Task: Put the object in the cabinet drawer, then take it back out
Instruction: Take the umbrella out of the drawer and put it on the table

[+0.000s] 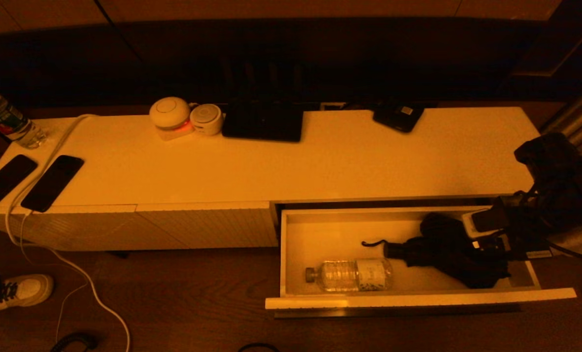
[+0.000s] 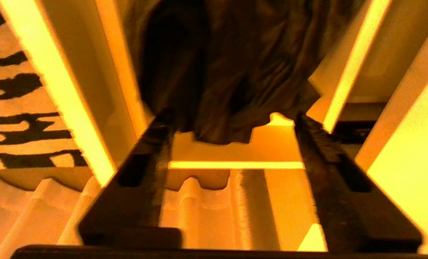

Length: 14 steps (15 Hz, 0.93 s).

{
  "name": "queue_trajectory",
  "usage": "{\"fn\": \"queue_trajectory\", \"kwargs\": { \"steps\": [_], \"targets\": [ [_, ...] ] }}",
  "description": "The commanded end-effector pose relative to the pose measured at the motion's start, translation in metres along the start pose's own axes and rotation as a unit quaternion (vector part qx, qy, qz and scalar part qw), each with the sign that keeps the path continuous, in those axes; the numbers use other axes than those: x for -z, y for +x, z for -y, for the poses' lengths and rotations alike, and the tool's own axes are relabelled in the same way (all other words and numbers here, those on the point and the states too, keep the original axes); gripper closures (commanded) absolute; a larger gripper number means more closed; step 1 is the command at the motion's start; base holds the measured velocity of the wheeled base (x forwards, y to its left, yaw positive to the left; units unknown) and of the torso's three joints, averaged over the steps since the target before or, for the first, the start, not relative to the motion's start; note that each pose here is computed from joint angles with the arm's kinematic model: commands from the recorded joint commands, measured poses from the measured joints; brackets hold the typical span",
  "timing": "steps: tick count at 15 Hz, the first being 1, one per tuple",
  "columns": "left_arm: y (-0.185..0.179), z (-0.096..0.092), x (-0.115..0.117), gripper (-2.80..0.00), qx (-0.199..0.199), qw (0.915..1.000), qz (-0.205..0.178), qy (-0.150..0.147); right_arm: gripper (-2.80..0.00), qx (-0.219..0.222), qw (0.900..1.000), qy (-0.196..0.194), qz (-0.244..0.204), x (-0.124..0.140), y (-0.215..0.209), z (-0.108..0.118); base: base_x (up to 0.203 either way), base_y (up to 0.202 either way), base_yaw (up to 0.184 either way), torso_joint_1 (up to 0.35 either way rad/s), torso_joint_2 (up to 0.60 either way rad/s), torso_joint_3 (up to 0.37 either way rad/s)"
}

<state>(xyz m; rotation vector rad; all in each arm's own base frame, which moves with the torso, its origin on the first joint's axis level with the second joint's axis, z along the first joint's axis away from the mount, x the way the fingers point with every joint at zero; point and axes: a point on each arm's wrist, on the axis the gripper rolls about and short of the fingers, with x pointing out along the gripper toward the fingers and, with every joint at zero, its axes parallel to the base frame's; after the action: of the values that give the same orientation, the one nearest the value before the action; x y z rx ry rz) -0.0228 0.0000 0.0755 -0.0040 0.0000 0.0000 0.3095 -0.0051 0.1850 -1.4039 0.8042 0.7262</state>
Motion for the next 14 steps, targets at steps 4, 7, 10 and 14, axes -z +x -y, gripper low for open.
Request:
{"fn": "queue_trajectory", "kwargs": {
  "steps": [4,7,10,14],
  "targets": [
    [0.000,0.000,0.000,0.00,0.000,1.0000,0.000,0.000,-2.80,-0.017,1.000,-0.003,0.002,-0.001,0.013,0.019,0.000,0.000,0.000,0.000,0.00,0.000],
    [0.000,0.000,0.000,0.00,0.000,1.0000,0.000,0.000,-2.80,-0.036,0.999,0.000,0.015,-0.002,0.033,0.022,0.000,0.000,0.000,0.000,0.00,0.000],
    [0.000,0.000,0.000,0.00,0.000,1.0000,0.000,0.000,-2.80,-0.047,0.999,0.001,0.027,-0.003,0.050,0.021,0.000,0.000,0.000,0.000,0.00,0.000],
    [0.000,0.000,0.000,0.00,0.000,1.0000,0.000,0.000,-2.80,-0.048,0.998,0.006,0.026,-0.002,0.054,0.023,0.000,0.000,0.000,0.000,0.00,0.000]
  ]
}}
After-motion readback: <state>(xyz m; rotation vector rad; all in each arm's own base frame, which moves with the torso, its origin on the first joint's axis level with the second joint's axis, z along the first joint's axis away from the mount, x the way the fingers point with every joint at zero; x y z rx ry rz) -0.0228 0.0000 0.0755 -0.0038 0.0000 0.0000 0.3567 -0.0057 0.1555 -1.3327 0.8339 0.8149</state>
